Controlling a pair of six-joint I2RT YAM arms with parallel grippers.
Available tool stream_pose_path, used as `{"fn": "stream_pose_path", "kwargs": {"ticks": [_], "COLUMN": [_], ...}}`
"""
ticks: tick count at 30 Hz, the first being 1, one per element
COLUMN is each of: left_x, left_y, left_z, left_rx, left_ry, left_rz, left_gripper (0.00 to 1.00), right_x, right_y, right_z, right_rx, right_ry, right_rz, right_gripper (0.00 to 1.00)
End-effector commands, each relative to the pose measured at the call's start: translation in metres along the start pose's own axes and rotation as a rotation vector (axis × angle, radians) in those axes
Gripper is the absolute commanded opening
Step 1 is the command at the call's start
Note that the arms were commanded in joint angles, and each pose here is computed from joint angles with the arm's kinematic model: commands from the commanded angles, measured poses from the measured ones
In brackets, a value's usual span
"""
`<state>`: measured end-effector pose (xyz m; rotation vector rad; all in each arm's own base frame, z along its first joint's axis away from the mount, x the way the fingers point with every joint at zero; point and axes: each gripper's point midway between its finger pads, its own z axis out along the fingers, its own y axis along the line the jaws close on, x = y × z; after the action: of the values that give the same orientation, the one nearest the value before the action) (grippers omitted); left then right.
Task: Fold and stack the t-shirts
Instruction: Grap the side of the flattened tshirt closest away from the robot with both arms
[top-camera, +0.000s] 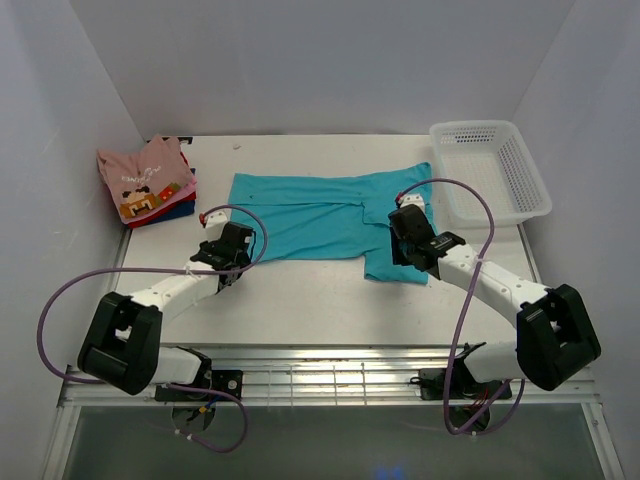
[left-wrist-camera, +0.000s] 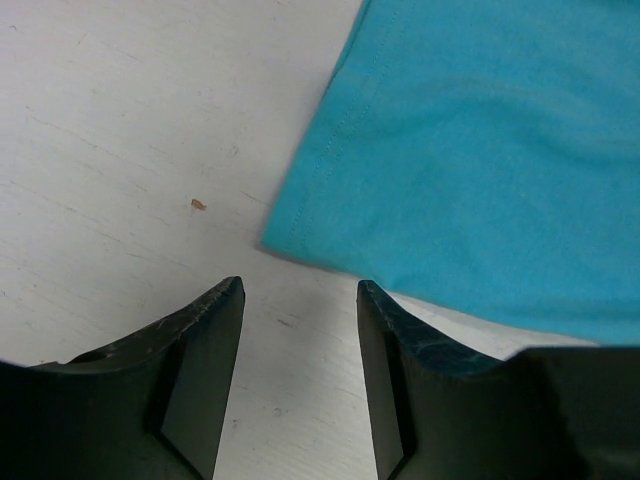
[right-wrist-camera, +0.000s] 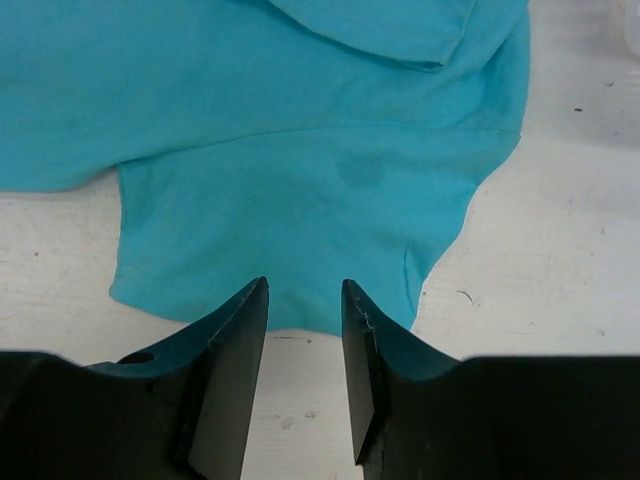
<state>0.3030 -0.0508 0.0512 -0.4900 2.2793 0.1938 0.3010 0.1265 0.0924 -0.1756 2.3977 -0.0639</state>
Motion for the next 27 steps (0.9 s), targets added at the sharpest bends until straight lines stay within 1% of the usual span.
{"fn": "stream_pose_path", "kwargs": {"ticks": [1,3,7,12,16,20,23,27], "left_x": [-0.004,0.001,0.002,0.004,-0.001,-0.002,-0.001,0.001], "left_y": [0.003,0.002,-0.003,0.009,0.006,0.005,0.004,0.004], "left_z": [0.003,0.010,0.020,0.032,0.036,0.039,0.040,0.040], "left_rx": [-0.015,-0.014,-0.001,-0.022,0.023,0.031,0.032,0.033], "left_ry": [-0.029,-0.003,0.007,0.030,0.025,0.035,0.041,0.047], "left_rz": [-0.019,-0.001,0.006,-0.010,-0.035,-0.036,-0.031,-0.028], "left_gripper": [0.60,0.60,0.60,0.60,0.60,0.60,0.60,0.60], "right_x": [0.012,0.017,0.024,0.023,0.027,0.038,0.050,0.068], "right_y": [-0.002,0.000,-0.003,-0.010,-0.014,-0.022,-0.026,-0.031], "right_z": [-0.001,-0.001,-0.003,-0.009,-0.011,-0.009,-0.002,0.006], "right_rx": [0.035,0.031,0.042,0.064,0.089,0.142,0.181,0.246], "right_ry": [0.000,0.006,0.012,0.001,0.013,0.061,0.104,0.186], "right_rz": [0.033,0.037,0.041,0.048,0.053,0.052,0.042,0.032], "right_gripper": [0.42,0.42,0.42,0.42,0.42,0.42,0.44,0.42]}}
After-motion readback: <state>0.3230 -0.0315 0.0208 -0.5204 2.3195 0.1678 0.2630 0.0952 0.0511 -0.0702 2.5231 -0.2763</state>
